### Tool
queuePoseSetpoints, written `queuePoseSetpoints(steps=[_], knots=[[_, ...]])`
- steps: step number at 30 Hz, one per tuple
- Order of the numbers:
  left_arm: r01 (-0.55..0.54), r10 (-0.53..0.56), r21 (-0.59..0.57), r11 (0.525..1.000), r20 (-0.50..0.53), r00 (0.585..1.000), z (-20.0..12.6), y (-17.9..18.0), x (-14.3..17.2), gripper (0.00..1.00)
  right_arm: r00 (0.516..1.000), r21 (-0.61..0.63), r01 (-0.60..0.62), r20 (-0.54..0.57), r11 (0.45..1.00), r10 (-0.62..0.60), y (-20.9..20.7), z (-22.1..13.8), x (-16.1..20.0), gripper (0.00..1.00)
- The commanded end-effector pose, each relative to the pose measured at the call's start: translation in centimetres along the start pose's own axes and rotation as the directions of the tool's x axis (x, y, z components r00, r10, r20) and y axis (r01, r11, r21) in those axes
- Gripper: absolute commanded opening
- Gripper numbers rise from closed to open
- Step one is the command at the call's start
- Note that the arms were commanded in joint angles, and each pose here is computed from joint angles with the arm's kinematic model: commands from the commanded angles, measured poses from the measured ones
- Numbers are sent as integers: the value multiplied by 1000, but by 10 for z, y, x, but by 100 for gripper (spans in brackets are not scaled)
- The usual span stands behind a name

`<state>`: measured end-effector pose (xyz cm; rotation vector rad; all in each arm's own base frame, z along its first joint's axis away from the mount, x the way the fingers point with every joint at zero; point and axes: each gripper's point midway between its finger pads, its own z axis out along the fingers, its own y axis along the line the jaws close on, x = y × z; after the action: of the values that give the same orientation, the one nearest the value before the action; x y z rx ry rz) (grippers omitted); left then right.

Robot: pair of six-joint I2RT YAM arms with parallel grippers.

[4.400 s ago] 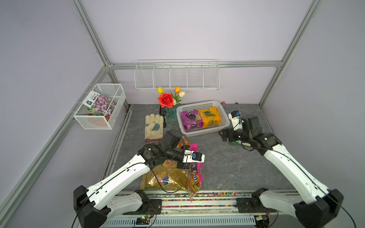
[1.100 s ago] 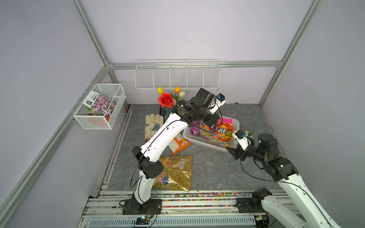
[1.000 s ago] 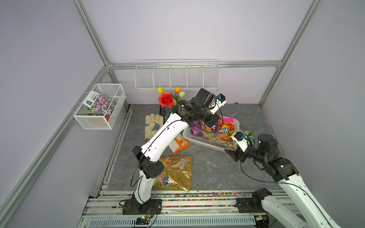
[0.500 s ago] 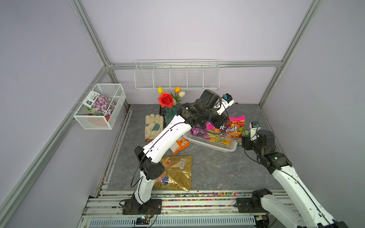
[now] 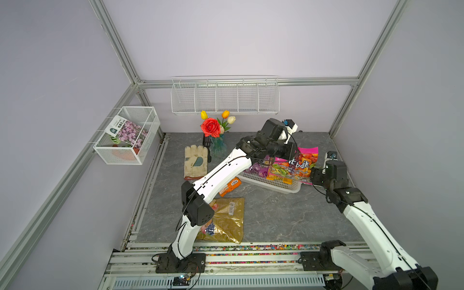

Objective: Put the candies in the basket
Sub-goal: Place the candy in the basket.

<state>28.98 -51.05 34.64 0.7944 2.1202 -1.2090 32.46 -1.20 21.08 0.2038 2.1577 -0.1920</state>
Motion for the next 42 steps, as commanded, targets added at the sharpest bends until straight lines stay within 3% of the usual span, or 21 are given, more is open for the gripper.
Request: queuePoseSetpoints(steps=[1,4,10,15,18,20,21,25,26,28,32,36,39,42], knots=[[-29,15,85,996,162,987,-30,-48,-45,0,997,-25,-37,66,999,39,4,-3,-27,81],[-25,20,24,999,177,984,-38,-41,-48,0,999,-55,-27,18,998,28,5,-11,-28,81],[-112,130,-92,989,227,965,-56,-33,-60,0,992,-309,123,3,943,-129,36,-53,-4,77],[-127,178,-202,971,256,950,-67,-20,-70,0,990,-396,-22,-136,918,-35,43,-84,14,77],[-123,185,-227,966,274,944,-74,-19,-75,0,982,-589,-14,-162,808,-101,73,-109,24,69],[-126,188,-225,966,281,941,-77,-21,-77,0,980,-717,9,-131,697,-148,95,-126,32,53],[-129,190,-223,966,281,941,-78,-22,-77,0,981,-753,33,-102,657,-166,102,-131,35,51],[-129,190,-218,967,286,939,-82,-25,-78,0,989,-812,106,26,574,-146,123,-133,28,49],[-135,194,-215,967,286,938,-83,-26,-78,0,992,-812,101,41,575,-117,126,-128,22,49],[-137,193,-202,970,289,938,-85,-30,-79,0,998,-774,58,39,630,-44,124,-109,11,46],[-146,174,-119,982,275,946,-87,-46,-75,0,997,-585,-50,16,810,73,104,-57,-2,28],[-122,115,14,992,249,962,-83,-66,-68,0,989,-438,-143,-23,887,147,85,-34,-12,29],[-73,47,113,991,216,975,-74,-77,-62,0,975,-244,-221,-20,944,223,50,-26,-17,26],[3,-43,228,974,170,985,-61,-88,-55,0,977,-223,-202,22,954,212,41,-30,-28,26]])
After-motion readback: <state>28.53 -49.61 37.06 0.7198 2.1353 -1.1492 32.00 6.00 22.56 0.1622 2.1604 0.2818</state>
